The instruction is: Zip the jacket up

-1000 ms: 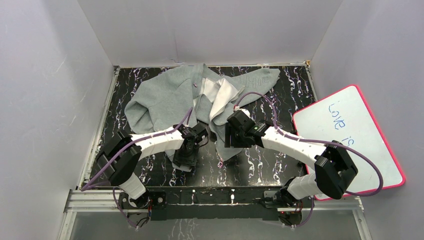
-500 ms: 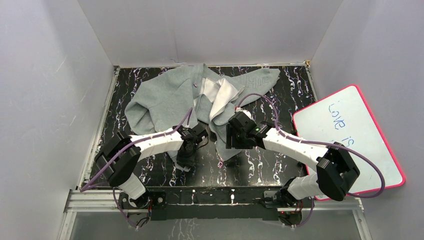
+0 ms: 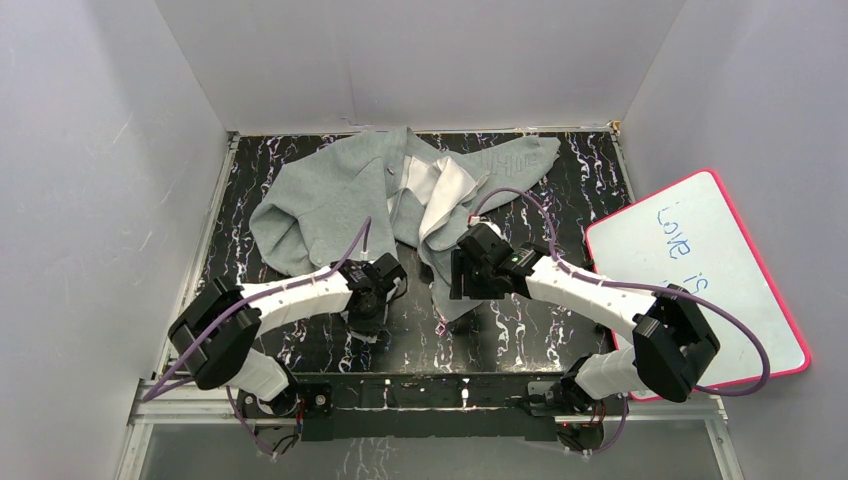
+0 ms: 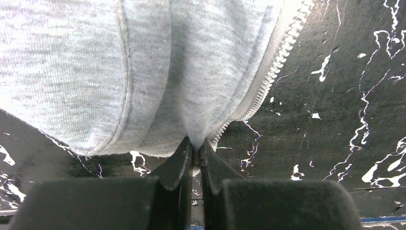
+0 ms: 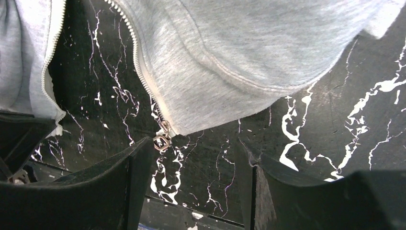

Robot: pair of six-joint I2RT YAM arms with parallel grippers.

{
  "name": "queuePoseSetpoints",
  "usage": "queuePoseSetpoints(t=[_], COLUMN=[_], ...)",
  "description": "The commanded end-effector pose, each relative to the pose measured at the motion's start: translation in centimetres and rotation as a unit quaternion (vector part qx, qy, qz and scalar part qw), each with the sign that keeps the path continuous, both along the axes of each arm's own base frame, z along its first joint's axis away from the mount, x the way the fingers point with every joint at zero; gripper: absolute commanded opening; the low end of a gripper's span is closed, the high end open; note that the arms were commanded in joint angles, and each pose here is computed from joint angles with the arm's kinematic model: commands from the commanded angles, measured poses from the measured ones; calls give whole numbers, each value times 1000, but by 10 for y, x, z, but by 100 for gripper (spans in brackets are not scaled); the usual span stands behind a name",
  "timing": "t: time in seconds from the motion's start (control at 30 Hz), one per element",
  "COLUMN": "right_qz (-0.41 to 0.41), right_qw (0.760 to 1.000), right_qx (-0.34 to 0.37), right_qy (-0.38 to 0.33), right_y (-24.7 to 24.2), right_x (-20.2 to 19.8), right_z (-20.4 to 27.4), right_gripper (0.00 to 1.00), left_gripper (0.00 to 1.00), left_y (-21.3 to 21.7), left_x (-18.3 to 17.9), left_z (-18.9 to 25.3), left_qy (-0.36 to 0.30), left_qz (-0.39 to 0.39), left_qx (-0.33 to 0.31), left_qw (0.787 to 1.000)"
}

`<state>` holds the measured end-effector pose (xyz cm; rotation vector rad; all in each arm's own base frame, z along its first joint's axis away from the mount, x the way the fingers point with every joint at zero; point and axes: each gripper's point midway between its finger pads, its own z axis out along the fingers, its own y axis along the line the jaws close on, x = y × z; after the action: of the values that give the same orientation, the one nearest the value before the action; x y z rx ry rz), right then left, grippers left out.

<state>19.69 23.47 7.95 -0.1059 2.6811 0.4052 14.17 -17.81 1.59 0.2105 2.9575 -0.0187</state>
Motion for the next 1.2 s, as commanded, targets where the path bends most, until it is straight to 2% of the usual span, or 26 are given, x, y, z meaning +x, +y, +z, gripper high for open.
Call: queuePoseSetpoints(t=[0.0,0.17,0.43,0.67,0.9,1.17], right_qz=[53,110,142,170,195,201], right_qw=[998,994,986,976,972,972], right_qx=[32,-3,-91,-131,-131,-118], right_qy=[-3,10,-7,-30,-24,-11], right_y=[16,19,11,13,18,28], right_x=[-4,-13,-6,4,1,-3], right_z=[9,-5,-23,-24,-33,-42], right_gripper=[70,70,71,70,67,65], left_gripper=[0,0,0,0,0,0], left_y=[2,-2,10,19,21,25], left_x=[-8,8,32,35,36,35], left_z=[-2,25,77,94,108,106], left_qy=[3,-39,-114,-138,-157,-158], left_qz=[28,52,81,89,99,99], left_qx=[-9,-38,-55,-55,-76,-68], left_qw=[1000,997,989,985,980,980])
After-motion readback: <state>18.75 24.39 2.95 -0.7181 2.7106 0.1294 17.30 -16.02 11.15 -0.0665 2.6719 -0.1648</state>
